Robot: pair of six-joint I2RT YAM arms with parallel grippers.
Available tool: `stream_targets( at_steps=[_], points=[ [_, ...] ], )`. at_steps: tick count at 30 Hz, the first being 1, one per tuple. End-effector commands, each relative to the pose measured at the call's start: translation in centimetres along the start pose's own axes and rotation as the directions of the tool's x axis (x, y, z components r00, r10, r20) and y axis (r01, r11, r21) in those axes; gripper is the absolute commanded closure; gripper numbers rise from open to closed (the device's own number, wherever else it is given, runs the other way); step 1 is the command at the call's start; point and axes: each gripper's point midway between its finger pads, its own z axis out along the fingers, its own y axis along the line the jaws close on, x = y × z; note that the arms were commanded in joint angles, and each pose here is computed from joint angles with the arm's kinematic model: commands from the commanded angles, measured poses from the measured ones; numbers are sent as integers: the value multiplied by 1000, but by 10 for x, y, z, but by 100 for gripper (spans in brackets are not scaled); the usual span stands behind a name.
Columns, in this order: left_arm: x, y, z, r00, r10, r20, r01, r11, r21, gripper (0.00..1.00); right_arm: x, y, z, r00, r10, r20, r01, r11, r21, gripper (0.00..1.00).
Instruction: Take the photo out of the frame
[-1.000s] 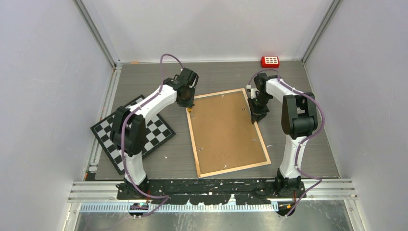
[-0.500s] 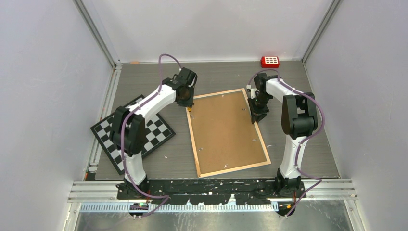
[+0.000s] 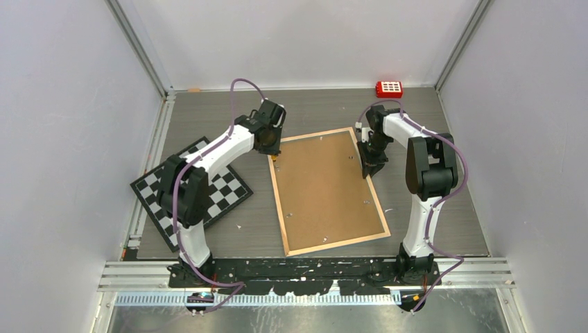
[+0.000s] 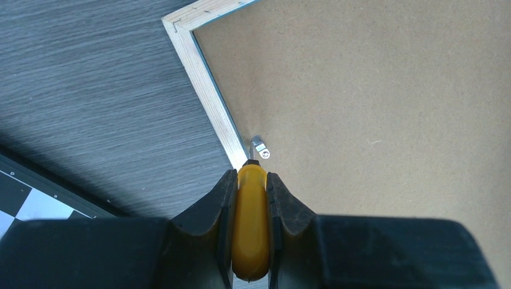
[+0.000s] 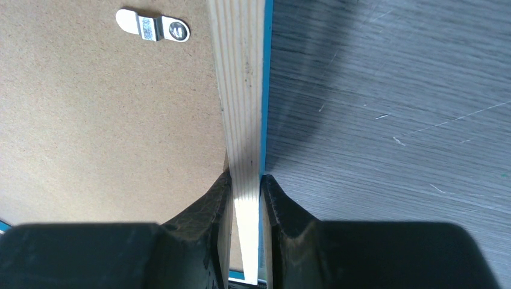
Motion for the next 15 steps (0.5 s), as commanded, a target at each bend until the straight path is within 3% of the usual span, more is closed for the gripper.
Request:
stream_targets(
  at_steps=[1, 15],
  points=[
    [14, -36, 1, 999, 45, -19, -42, 987, 156, 100, 13, 12, 10, 998, 36, -46, -38, 999, -35, 100],
    [23, -71, -12, 988, 155, -7, -143, 926, 349, 100, 12, 12, 10, 998, 30, -49, -32, 999, -39, 99]
  ],
)
